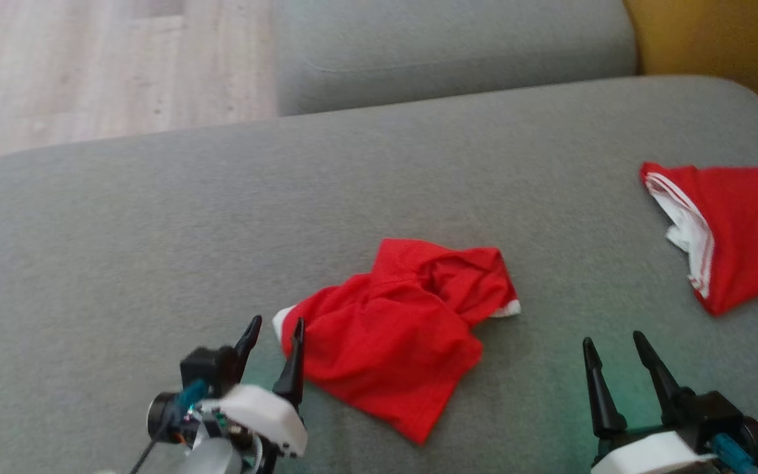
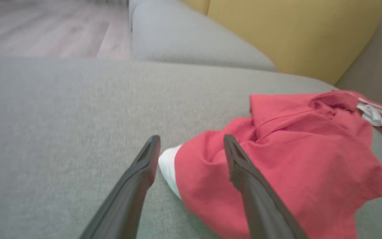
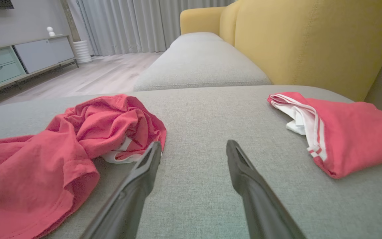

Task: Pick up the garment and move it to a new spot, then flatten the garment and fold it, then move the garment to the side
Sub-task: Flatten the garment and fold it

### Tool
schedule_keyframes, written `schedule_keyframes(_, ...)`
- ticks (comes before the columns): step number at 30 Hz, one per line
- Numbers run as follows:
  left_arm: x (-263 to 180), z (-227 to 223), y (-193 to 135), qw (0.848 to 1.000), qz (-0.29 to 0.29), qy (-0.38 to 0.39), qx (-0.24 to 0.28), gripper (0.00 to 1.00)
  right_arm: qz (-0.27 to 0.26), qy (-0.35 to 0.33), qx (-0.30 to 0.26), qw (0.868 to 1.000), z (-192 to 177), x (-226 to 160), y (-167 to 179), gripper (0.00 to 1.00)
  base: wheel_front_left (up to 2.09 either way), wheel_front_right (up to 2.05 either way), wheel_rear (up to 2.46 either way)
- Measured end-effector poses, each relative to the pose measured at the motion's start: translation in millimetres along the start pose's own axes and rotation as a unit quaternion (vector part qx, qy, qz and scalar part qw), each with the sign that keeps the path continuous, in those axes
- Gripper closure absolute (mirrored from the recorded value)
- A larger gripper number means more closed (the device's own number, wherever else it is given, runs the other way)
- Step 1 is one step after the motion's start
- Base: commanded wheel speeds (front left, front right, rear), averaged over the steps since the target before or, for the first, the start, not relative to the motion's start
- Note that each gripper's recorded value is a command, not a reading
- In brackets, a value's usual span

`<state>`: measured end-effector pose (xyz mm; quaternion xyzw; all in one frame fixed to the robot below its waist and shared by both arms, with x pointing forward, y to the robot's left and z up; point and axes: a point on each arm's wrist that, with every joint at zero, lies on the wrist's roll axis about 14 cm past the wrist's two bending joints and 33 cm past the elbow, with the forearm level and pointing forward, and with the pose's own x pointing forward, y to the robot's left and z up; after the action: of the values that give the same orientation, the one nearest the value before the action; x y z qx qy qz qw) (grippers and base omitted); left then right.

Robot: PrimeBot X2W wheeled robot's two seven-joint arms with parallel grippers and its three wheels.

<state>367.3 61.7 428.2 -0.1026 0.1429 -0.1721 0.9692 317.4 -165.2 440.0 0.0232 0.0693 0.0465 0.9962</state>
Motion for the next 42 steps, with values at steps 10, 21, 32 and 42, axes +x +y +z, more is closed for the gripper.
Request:
schedule_keyframes(10, 24, -59, -9, 0.989, -0.018, 0.143, -0.025, 1.00, -0.040, 0.015, 0.013, 0.999, -9, -9, -21, 0.00, 0.00, 0.00, 0.00)
schedule_keyframes(21, 61, 69, 5, 0.997, 0.005, -0.059, -0.050, 1.00, -0.034, 0.006, 0.012, 0.999, -4, -4, -19, 0.00, 0.00, 0.00, 0.00)
schedule_keyframes(32, 47, 191, -21, 0.973, -0.037, -0.228, 0.014, 1.00, -0.026, -0.008, 0.010, 1.000, 3, -5, -14, 0.00, 0.00, 0.00, 0.00)
schedule_keyframes(42, -10, 11, -90, 0.991, -0.131, -0.011, -0.016, 1.00, -0.034, 0.003, 0.018, 0.999, -4, -10, -18, 0.00, 0.00, 0.00, 0.00)
